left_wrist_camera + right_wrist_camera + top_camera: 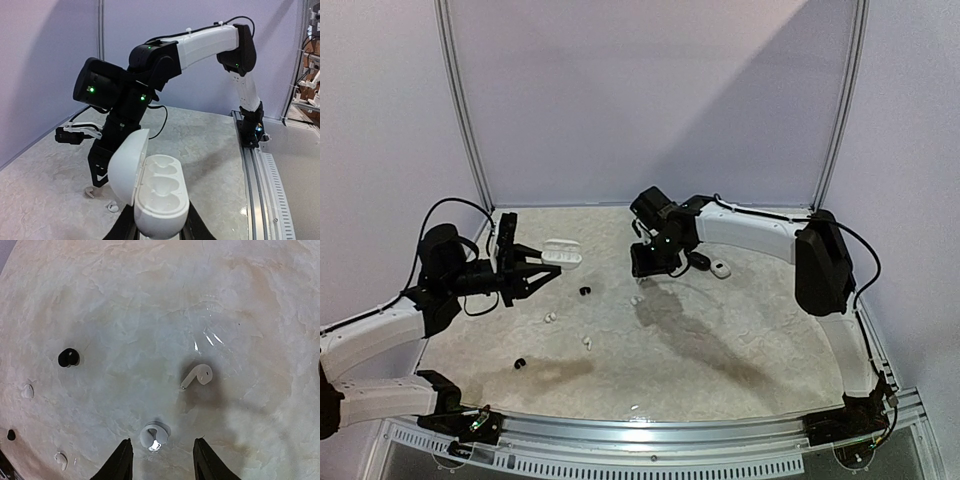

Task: Insert the wireless bluetooth earbuds into the charging case

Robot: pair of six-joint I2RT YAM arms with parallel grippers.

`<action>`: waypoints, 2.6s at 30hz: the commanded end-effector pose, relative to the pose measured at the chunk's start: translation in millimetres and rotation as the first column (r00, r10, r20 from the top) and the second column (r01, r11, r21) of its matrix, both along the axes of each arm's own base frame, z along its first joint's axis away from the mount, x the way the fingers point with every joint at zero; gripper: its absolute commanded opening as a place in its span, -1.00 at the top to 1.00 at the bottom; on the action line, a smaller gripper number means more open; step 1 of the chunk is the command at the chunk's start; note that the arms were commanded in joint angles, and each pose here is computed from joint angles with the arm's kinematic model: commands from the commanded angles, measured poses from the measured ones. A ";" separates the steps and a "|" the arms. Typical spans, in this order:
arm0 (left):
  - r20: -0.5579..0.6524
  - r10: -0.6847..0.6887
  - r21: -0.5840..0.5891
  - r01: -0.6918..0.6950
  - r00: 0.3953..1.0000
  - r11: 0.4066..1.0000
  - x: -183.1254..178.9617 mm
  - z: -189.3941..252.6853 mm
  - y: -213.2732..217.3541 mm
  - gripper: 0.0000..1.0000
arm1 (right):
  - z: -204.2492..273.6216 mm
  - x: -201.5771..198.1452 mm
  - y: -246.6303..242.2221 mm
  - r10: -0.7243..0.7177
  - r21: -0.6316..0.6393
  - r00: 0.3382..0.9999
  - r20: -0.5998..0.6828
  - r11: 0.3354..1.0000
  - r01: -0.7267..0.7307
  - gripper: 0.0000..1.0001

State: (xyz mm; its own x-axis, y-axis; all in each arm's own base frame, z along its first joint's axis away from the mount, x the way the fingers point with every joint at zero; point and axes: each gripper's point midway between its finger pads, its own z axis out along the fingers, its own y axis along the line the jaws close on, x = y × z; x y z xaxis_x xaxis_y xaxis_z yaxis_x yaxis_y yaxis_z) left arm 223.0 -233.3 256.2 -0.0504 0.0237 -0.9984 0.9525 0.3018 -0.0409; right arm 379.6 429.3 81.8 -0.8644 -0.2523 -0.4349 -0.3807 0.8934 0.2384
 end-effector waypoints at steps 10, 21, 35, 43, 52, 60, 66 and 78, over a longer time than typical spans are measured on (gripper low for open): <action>0.060 -0.074 -0.013 0.075 0.995 0.997 -18.9 -4.2 -4.5 1.00 | -46.0 -7.5 7.4 0.004 -0.084 0.999 -0.042 0.996 -0.007 0.40; 0.061 -0.047 -0.001 0.047 0.997 0.999 -13.0 -3.5 -3.6 1.00 | -67.0 -26.5 11.5 0.058 -0.111 0.994 -0.097 0.991 -0.069 0.59; 0.063 -0.035 0.013 0.035 0.997 0.999 -11.0 -6.1 -3.2 1.00 | -81.7 -55.0 -0.8 0.080 -0.170 0.984 -0.159 0.980 -0.107 0.68; 0.071 -0.029 0.024 0.027 0.997 0.999 -10.0 -8.4 -2.6 1.00 | -76.6 -59.1 0.0 0.088 -0.153 0.983 -0.163 0.982 -0.113 0.72; 0.080 -0.020 0.032 0.018 0.997 0.999 -8.8 -9.1 -2.0 1.00 | -78.9 -62.8 -2.9 0.080 -0.166 0.981 -0.177 0.980 -0.110 0.91; 0.079 0.027 0.020 -0.028 0.997 0.999 -0.7 -6.3 0.1 1.00 | -50.5 -51.9 7.2 0.076 -0.105 0.991 -0.110 0.991 -0.088 1.00; 0.096 0.057 -0.011 -0.056 0.994 0.998 5.1 4.6 1.2 1.00 | 1.0 -33.8 11.2 0.053 -0.037 0.998 0.037 0.998 -0.051 1.00; 0.352 0.172 -0.092 -0.149 0.920 0.985 22.5 61.6 7.6 1.00 | 217.4 -19.9 12.5 -0.022 0.177 0.844 0.535 0.980 -0.087 1.00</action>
